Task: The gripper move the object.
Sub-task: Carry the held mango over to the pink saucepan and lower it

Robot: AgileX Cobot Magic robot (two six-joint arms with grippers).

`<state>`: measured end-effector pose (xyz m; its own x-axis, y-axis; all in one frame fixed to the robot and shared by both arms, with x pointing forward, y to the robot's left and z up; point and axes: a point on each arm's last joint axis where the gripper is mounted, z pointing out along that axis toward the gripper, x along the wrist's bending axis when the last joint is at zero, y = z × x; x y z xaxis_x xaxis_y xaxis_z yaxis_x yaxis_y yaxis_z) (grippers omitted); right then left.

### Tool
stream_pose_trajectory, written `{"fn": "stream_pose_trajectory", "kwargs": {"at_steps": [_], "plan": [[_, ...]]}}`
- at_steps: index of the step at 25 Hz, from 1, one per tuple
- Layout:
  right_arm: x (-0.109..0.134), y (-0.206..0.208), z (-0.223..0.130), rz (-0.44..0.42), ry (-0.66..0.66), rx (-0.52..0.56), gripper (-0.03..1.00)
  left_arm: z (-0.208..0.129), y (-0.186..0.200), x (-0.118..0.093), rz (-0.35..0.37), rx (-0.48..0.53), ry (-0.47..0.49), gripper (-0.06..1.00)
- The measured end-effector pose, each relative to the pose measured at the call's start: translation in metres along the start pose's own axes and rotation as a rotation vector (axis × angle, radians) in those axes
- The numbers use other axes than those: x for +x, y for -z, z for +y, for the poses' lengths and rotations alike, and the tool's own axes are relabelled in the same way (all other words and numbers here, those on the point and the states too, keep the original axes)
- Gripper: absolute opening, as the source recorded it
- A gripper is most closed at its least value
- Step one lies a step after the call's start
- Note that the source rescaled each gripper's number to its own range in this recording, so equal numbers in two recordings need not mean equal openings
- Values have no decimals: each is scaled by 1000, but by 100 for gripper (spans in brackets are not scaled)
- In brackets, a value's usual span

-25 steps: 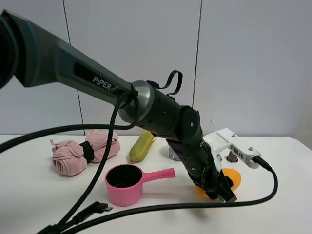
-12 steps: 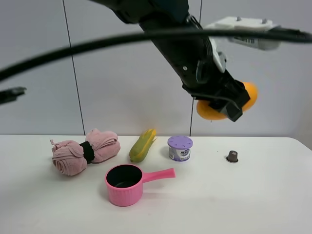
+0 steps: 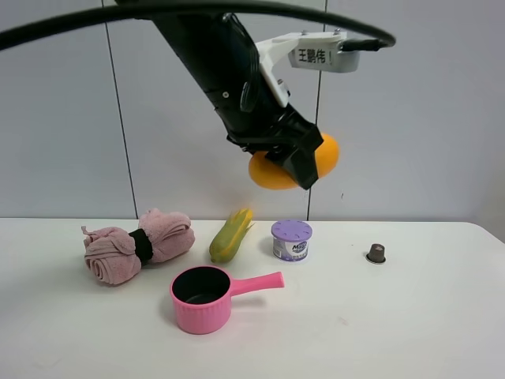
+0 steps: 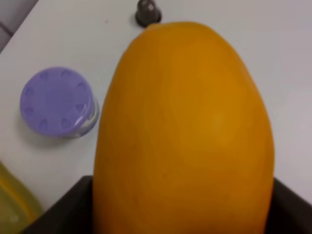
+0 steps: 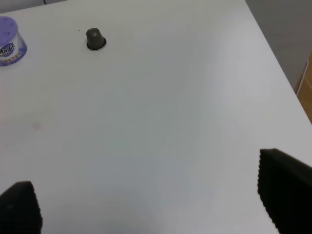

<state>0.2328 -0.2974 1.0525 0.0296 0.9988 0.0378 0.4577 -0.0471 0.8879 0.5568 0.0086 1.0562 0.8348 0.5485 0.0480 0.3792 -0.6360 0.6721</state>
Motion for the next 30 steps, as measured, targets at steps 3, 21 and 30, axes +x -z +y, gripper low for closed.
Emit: {"fn": "stream_pose_trajectory", "kwargs": {"at_steps": [3, 21, 30], "plan": [[0, 0, 0, 0, 0, 0, 100, -11, 4, 0, 44, -61, 7, 1], [0, 0, 0, 0, 0, 0, 100, -111, 19, -2, 311, -726, 358, 1], [0, 0, 0, 0, 0, 0, 100, -148, -2, 4, 308, -671, 423, 1]]}}
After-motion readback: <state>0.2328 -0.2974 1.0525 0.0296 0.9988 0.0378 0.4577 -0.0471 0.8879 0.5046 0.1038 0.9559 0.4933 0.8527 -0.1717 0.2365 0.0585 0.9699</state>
